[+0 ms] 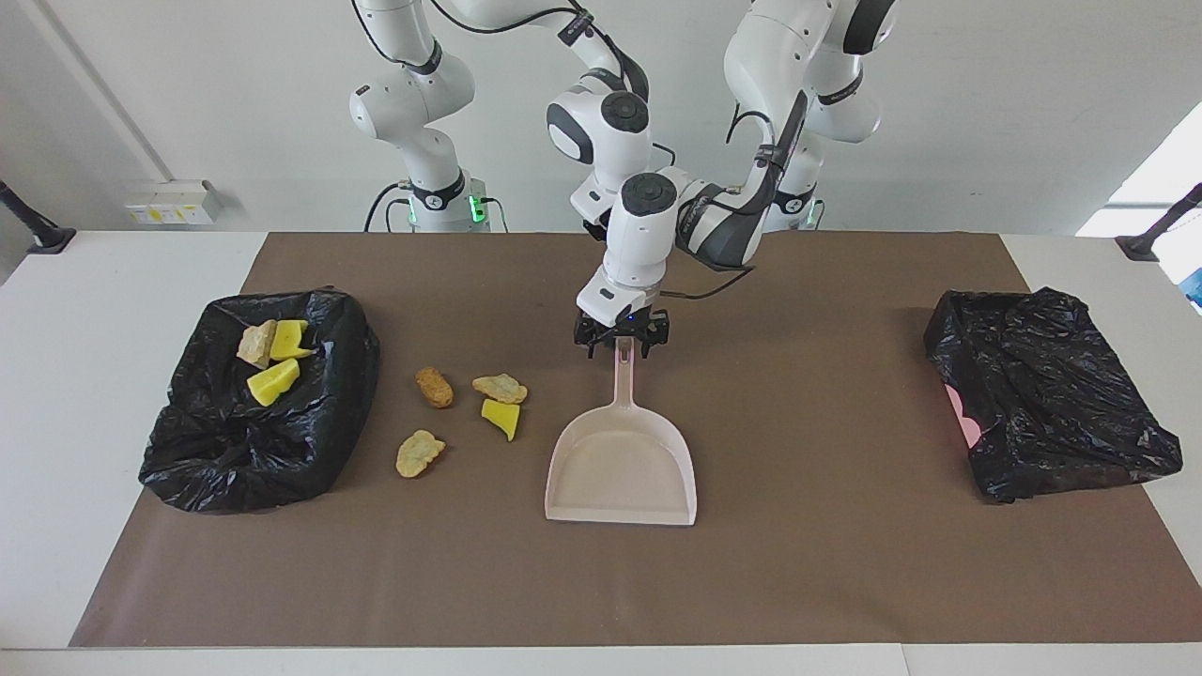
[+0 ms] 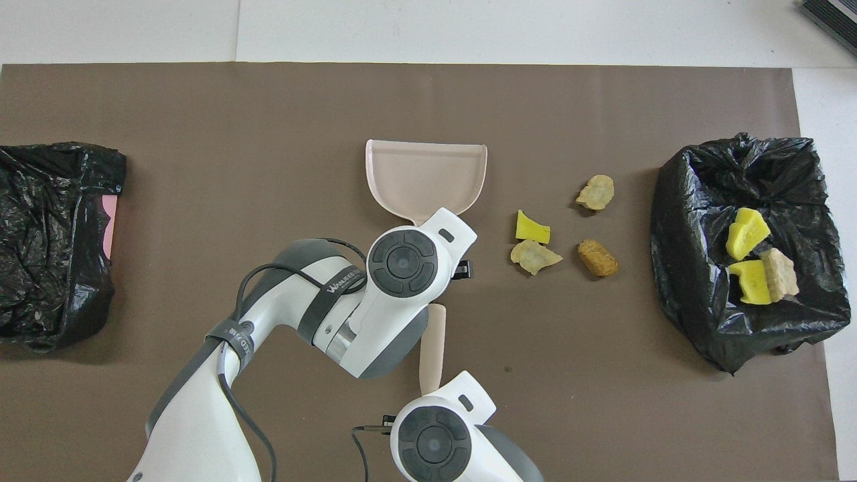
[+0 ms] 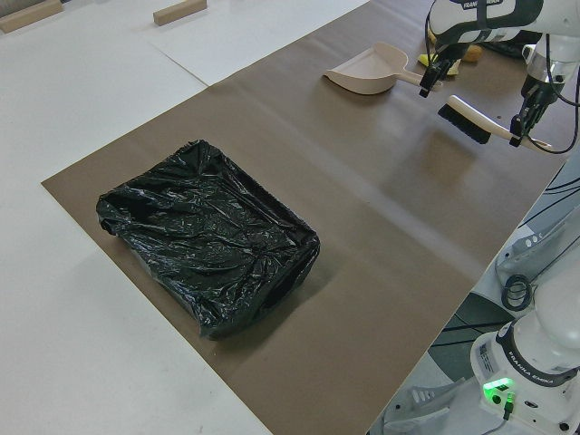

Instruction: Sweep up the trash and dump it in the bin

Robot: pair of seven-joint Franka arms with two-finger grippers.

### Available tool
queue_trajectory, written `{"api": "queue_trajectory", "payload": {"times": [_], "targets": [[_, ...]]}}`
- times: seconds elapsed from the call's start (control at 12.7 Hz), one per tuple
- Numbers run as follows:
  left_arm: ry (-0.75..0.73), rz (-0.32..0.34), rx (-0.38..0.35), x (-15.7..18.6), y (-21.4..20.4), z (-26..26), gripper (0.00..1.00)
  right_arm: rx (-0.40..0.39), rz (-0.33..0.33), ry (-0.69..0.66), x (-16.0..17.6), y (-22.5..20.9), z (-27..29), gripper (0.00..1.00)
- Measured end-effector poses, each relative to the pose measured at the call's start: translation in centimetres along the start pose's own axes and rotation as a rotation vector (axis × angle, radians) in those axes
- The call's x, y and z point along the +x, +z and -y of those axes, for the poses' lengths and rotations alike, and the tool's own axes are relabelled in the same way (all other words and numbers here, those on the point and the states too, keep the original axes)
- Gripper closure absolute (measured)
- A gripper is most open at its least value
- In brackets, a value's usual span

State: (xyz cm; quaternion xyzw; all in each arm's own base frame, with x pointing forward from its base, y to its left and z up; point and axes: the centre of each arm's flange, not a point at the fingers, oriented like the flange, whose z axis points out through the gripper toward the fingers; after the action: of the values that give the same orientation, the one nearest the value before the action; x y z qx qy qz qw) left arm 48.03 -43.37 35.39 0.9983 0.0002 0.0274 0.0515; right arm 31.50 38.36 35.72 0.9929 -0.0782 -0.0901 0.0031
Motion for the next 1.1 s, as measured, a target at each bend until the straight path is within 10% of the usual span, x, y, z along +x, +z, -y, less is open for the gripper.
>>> {"api": "queue_trajectory", "payload": {"times": [0.24, 0.63, 1.1], "targets": [[-0.004, -0.027, -0.004, 0.9, -0.1, 0.5, 0.04, -0.028, 0.03, 0.104, 3.4, -2.2, -4.2, 0.74], [0.001, -0.032, -0.008, 0.9, -0.2, 0.3, 0.68, -0.058, 0.057, 0.12, 8.6, -4.4, -11.2, 0.74], [0.137, -0.066, 0.005, 3.9, -1.4, 3.3, 0.68, -0.174, -0.038, -0.002, 14.2, -6.0, -18.6, 0.74]]}}
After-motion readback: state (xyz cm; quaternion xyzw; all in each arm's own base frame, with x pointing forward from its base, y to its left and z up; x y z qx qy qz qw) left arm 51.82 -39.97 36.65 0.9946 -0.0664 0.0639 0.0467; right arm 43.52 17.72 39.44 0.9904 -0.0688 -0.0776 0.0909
